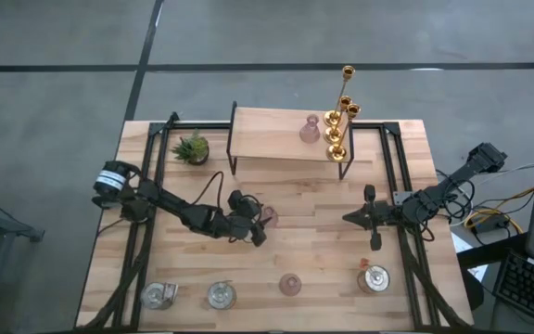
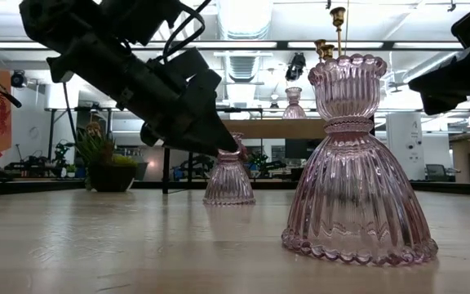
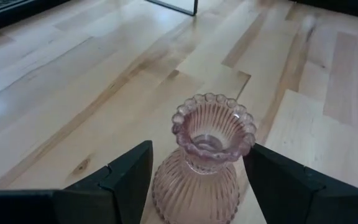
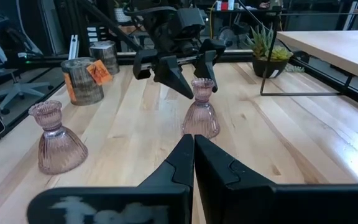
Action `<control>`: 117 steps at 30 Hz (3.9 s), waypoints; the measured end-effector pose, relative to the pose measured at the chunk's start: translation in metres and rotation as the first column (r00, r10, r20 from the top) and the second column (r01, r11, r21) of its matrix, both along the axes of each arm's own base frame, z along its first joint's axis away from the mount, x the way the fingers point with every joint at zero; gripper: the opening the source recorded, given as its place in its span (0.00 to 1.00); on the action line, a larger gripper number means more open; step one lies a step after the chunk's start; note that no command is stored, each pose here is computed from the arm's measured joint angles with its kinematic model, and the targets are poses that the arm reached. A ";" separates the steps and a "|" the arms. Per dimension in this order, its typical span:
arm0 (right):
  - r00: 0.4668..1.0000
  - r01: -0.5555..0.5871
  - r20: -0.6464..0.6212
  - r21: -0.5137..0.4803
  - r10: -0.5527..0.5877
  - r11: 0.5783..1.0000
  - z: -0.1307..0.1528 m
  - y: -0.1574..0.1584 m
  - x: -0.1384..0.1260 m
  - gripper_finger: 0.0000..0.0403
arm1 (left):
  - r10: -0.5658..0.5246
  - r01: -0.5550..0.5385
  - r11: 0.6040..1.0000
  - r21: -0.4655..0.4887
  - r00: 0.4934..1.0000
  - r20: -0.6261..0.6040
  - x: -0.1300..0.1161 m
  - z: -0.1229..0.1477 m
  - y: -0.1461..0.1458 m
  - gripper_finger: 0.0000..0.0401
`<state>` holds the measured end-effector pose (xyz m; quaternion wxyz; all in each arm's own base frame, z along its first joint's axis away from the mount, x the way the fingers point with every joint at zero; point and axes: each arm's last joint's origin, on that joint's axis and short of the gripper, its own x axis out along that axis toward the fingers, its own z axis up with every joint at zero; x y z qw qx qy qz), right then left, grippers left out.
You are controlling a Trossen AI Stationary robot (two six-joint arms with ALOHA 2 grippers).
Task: Pick & Place candle stick holders
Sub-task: Align the top red candle holder on the shelf with the red candle holder
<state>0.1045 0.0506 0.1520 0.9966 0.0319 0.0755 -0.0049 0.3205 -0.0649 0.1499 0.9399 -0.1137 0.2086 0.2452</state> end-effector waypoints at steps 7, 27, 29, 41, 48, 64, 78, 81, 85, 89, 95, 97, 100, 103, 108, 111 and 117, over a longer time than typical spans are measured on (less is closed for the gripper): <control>1.000 0.000 -0.002 -0.001 0.000 1.000 0.000 0.000 0.000 0.02 | -0.035 0.035 0.999 0.001 0.999 0.023 0.006 -0.001 0.005 0.63; 1.000 0.000 -0.010 -0.007 0.000 1.000 -0.001 0.000 0.000 0.02 | -0.047 0.047 0.998 0.034 0.999 0.013 0.007 -0.002 0.007 0.35; 1.000 0.000 -0.010 -0.007 0.000 1.000 -0.001 0.000 0.000 0.02 | -0.044 0.043 0.998 0.036 0.999 0.013 0.007 -0.002 0.007 0.35; 1.000 0.000 -0.011 -0.007 0.000 1.000 -0.001 0.000 0.000 0.02 | -0.043 0.038 0.998 0.044 0.992 0.119 0.014 0.010 0.009 0.36; 1.000 0.000 -0.010 -0.007 0.000 1.000 -0.001 0.000 0.000 0.02 | -0.005 -0.001 1.000 0.030 0.981 0.192 0.032 0.033 0.023 0.37; 1.000 0.001 -0.013 -0.009 -0.001 1.000 -0.001 0.000 0.000 0.02 | 0.063 -0.078 0.984 0.160 0.993 0.096 0.079 0.146 0.088 0.37; 1.000 -0.006 -0.014 -0.008 0.006 1.000 -0.001 0.000 0.000 0.02 | 0.267 -0.289 0.929 0.230 0.956 0.120 0.066 0.199 0.184 0.37; 1.000 -0.006 -0.014 -0.008 0.006 1.000 -0.002 0.000 0.000 0.02 | 0.299 -0.327 0.920 0.215 0.942 0.153 0.060 0.200 0.207 0.37; 1.000 -0.007 -0.014 -0.015 0.007 1.000 -0.001 0.000 0.000 0.02 | 0.248 -0.285 0.941 0.182 0.948 0.201 0.061 0.193 0.234 0.37; 1.000 -0.005 -0.014 -0.020 0.004 1.000 -0.001 0.000 0.000 0.02 | 0.263 -0.293 0.940 0.175 0.949 0.175 0.064 0.177 0.254 0.37; 1.000 -0.002 -0.014 -0.026 0.002 1.000 -0.001 0.000 0.000 0.02 | 0.273 -0.299 0.938 0.173 0.949 0.160 0.069 0.160 0.273 0.37; 1.000 -0.002 -0.014 -0.029 0.001 1.000 -0.001 0.000 0.000 0.02 | 0.243 -0.272 0.944 0.186 0.956 0.162 0.073 0.155 0.275 0.37; 1.000 0.005 -0.014 -0.036 -0.005 0.999 -0.001 0.000 0.000 0.02 | 0.203 -0.235 0.954 0.188 0.964 0.172 0.077 0.150 0.278 0.37; 1.000 0.008 -0.018 -0.042 -0.008 0.999 -0.002 -0.001 0.000 0.02 | 0.191 -0.225 0.955 0.192 0.965 0.179 0.081 0.145 0.280 0.37; 1.000 0.011 -0.019 -0.044 -0.012 0.999 -0.002 -0.001 0.000 0.02 | 0.187 -0.220 0.959 0.181 0.965 0.182 0.085 0.139 0.282 0.37; 1.000 0.012 -0.019 -0.048 -0.013 0.999 -0.002 -0.001 0.000 0.02 | 0.133 -0.168 0.970 0.174 0.972 0.194 0.089 0.135 0.283 0.37; 1.000 0.012 -0.019 -0.051 -0.013 0.999 -0.002 -0.001 0.000 0.02 | 0.113 -0.150 0.973 0.173 0.972 0.206 0.092 0.132 0.283 0.37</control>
